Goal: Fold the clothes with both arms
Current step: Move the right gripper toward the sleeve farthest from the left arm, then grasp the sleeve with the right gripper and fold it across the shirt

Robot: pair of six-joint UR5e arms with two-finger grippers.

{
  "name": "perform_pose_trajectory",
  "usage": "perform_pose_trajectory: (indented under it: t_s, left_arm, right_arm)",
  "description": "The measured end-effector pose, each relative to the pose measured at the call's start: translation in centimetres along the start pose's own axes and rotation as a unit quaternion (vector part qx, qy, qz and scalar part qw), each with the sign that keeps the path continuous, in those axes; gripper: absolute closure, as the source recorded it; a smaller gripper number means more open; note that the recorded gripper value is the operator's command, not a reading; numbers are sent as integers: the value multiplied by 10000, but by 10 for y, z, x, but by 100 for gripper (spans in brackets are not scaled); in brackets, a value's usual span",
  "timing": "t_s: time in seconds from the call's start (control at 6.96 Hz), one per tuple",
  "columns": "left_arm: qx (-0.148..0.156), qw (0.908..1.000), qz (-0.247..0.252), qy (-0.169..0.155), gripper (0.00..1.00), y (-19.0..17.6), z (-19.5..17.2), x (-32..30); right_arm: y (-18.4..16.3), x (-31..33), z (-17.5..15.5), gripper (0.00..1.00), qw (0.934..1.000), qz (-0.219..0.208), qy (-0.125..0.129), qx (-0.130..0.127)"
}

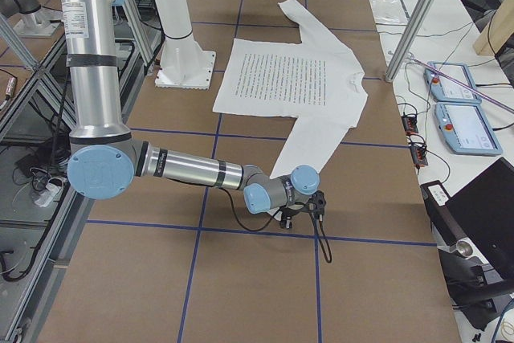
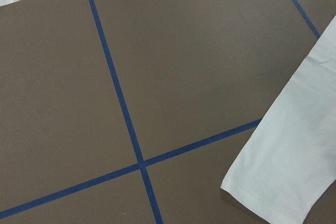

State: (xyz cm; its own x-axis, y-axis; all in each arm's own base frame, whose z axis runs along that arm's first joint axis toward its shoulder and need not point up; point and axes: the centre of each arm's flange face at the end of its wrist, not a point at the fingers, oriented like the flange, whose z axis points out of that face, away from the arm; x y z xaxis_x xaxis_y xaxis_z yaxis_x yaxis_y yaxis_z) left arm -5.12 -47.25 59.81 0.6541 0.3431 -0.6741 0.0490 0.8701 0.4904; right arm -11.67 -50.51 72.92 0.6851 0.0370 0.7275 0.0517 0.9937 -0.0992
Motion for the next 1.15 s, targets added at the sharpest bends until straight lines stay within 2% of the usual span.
perform_pose_trajectory:
  t_s: [0.29, 0.43, 0.57, 0.86, 1.15]
  left_arm:
    - [5, 10000, 4, 0, 0, 0, 0, 0]
    - [6, 10000, 0, 0, 0, 0, 0, 0]
    - [6, 10000, -3, -1, 0, 0, 0, 0]
    - [4, 10000, 3, 35, 0, 0, 0, 1]
    - [-27, 9999, -25, 120, 0, 1, 1, 1]
  right_arm:
    - [-2, -3, -2, 100, 10000, -9, -37, 4]
    - [-3, -10, -8, 100, 9999, -52, -128, 25]
    - [-4, -25, -22, 100, 9993, -51, -356, 62]
    - [-6, -74, -72, 100, 9946, 447, -902, 237]
    - [-15, -163, -115, 100, 9849, 1111, -1280, 348]
